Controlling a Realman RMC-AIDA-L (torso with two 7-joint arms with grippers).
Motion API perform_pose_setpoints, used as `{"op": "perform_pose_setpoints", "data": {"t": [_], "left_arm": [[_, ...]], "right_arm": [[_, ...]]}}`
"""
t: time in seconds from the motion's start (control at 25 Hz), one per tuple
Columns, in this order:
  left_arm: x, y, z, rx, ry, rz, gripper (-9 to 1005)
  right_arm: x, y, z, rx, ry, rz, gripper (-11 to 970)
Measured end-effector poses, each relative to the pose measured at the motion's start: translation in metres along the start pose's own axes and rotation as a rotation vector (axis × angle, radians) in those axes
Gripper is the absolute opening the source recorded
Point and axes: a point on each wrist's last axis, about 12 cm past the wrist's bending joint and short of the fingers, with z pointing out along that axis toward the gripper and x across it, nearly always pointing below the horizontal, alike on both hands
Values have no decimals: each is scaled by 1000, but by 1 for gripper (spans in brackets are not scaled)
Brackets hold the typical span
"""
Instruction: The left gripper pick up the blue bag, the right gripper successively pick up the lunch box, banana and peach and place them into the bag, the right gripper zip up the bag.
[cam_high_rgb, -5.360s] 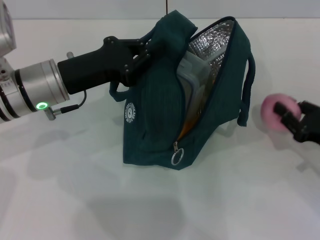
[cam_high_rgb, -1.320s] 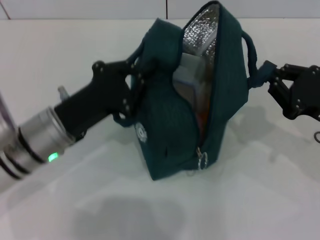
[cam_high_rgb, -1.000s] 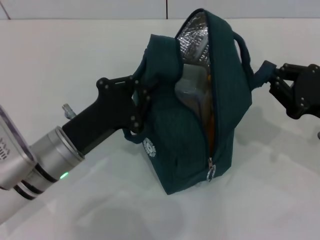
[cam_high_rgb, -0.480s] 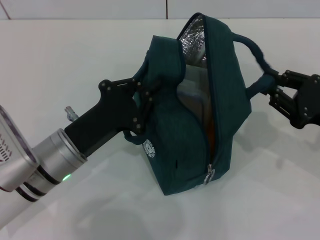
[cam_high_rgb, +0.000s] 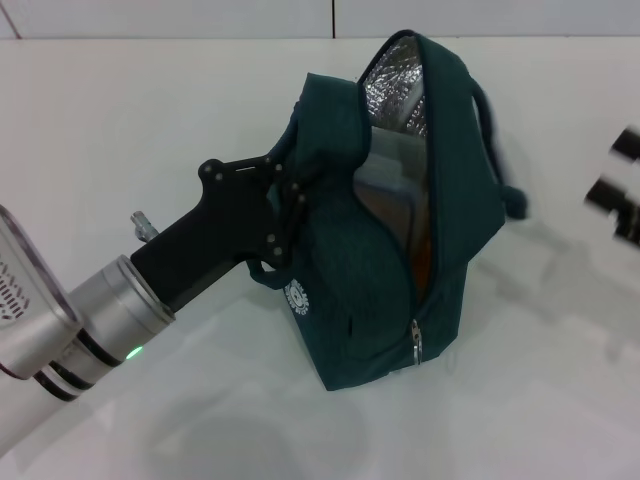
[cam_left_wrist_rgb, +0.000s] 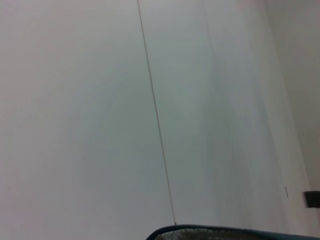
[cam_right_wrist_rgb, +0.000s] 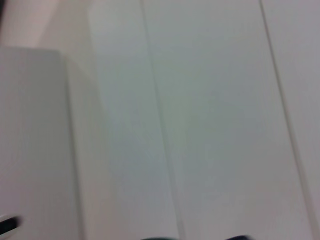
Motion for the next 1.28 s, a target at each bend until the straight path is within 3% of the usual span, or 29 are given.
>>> {"op": "perform_pose_setpoints", "data": {"t": [0.24, 0.4, 0.6, 0.84, 1.28], "left_arm": [[0, 1, 3, 3, 4, 2, 50], [0, 1, 5, 8, 0, 3, 50], [0, 1, 6, 11, 0, 3, 50], [-1, 1, 9, 22, -5, 5, 50], [-1, 1, 8, 15, -2, 3, 51]], "right_arm": [[14, 13, 13, -226, 175, 13, 636], [34, 20, 38, -329, 332, 40, 646], [52, 24, 70, -382, 492, 78, 643], [57, 32, 92, -471, 572, 101, 635], [52, 29, 103, -443, 530, 123, 620]]}}
